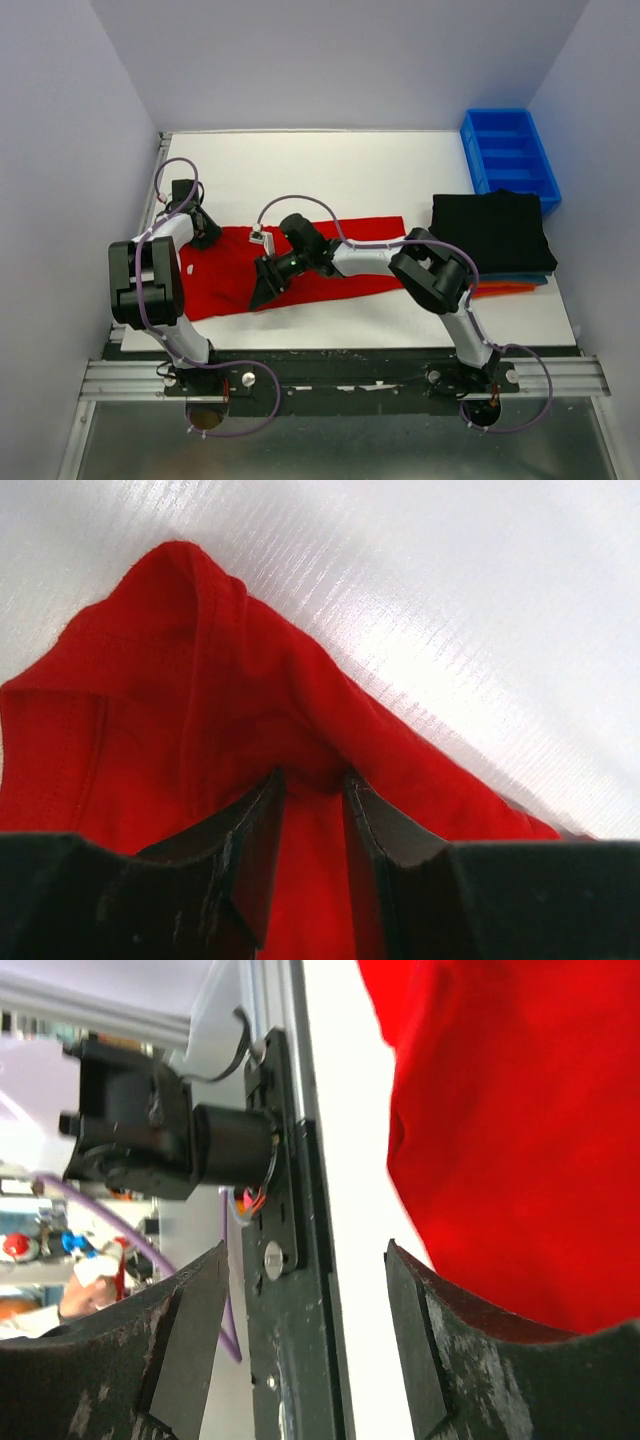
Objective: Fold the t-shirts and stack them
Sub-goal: Fold the other side of the tshirt into a rectangle
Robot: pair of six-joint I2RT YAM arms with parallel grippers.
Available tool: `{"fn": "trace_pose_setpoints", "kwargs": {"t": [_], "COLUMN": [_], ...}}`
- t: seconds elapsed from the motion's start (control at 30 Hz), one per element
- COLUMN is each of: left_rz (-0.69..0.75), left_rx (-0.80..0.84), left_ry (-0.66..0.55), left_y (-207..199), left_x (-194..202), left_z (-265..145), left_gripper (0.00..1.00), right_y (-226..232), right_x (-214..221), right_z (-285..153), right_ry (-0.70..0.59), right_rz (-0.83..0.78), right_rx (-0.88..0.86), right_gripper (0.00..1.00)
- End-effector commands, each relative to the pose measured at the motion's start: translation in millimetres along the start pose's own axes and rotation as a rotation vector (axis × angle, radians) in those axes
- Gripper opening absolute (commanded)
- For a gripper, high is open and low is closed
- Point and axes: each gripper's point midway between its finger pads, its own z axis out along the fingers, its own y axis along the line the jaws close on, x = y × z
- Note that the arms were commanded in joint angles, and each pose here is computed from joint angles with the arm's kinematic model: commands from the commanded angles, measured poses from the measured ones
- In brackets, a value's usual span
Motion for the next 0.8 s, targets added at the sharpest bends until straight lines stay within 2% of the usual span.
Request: {"fn": "trace_pose_setpoints", "kwargs": {"t": [0.0, 0.33, 0.47, 0.53, 0.6, 0.67, 0.7, 0.73, 0.77], "left_rz": [0.023, 0.015, 0.018, 0.006, -0.011, -0.019, -0.024, -0.03, -0.04], "left_rx": [-0.046, -0.011, 0.015, 0.053, 0.072, 0.099, 0.111, 0.124, 0.135], "left_ry": [-0.003, -0.042, -0.085, -0.129, -0.151, -0.174, -0.179, -0.181, -0.182], "left_y": [7, 2, 0, -6, -6, -8, -8, -7, -6], "left_x": [-2, -10, -12, -14, -6, 2, 8, 13, 19], "left_z": [-1, -27, -50, -67, -77, -87, -90, -91, -92], "left_gripper": [0.43, 0.43, 0.47, 0.49, 0.5, 0.47, 0.37, 0.2, 0.0], "right_y": [23, 6, -1, -7, -10, -17, -24, -26, -31], "right_x": [26, -37, -50, -54, -57, -53, -50, -48, -43], "right_z": [-13, -9, -34, -54, -76, -98, -110, -123, -135], "right_ry": [0.064, -0.085, -0.175, -0.225, -0.277, -0.315, -0.335, -0.361, -0.379], "right_rz": [-0.093, -0.105, -0.13, -0.148, -0.168, -0.18, -0.181, -0.184, -0.175], "right_rx": [-0.042, 0.136, 0.248, 0.316, 0.395, 0.494, 0.559, 0.621, 0.675], "right_gripper": [0.72, 0.72, 0.72, 0.67, 0.56, 0.35, 0.13, 0.01, 0.01]}}
